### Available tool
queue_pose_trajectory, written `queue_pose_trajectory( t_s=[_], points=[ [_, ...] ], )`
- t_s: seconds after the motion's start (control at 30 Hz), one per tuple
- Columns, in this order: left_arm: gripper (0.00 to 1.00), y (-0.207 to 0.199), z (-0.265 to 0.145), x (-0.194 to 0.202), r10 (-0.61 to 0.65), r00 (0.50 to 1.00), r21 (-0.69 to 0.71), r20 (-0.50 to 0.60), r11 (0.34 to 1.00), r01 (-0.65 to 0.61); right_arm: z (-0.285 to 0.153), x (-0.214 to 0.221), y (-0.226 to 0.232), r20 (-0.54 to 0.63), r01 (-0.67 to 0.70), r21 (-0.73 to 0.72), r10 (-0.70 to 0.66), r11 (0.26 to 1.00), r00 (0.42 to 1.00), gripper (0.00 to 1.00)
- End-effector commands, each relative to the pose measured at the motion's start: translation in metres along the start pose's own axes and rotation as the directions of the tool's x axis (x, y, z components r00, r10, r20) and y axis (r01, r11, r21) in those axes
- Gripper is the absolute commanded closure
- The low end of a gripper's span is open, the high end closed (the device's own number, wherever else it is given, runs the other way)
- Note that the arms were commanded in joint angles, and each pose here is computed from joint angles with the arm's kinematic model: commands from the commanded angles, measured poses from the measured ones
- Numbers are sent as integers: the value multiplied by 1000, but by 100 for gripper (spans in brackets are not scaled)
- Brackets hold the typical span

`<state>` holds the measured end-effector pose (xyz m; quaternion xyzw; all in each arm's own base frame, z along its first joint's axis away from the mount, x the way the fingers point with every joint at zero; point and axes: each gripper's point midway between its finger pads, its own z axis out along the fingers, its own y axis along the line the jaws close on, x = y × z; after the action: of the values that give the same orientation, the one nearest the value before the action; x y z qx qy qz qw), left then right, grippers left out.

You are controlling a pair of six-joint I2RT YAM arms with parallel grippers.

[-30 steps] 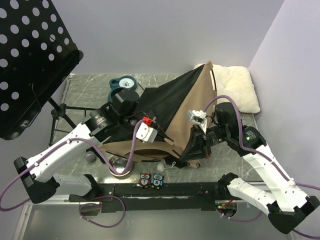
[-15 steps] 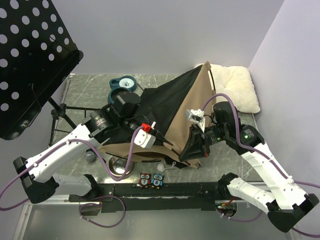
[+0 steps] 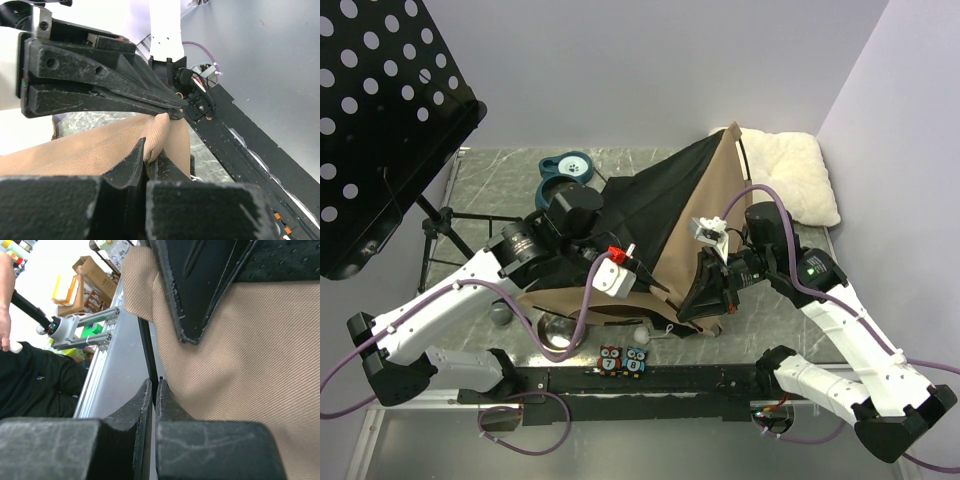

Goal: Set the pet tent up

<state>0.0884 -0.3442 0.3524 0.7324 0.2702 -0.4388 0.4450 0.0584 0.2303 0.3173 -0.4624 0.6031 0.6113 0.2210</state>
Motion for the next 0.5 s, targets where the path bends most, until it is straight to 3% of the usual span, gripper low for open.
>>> queue_pose_trajectory(
  t_s=[0.0,0.23,0.47],
  points=[
    [99,-7,1,-30,89,994,32,57,995,-90,-3,-3,-11,2,-79,83,79,993,997,100],
    [99,-8,8,-14,104,994,36,-14,994,-104,-3,-9,-8,12,-58,78,57,995,998,100],
    [99,-5,22,-3,20,999,39,-31,999,-19,-4,-13,-5,9,-21,73,20,997,1000,100]
  ],
)
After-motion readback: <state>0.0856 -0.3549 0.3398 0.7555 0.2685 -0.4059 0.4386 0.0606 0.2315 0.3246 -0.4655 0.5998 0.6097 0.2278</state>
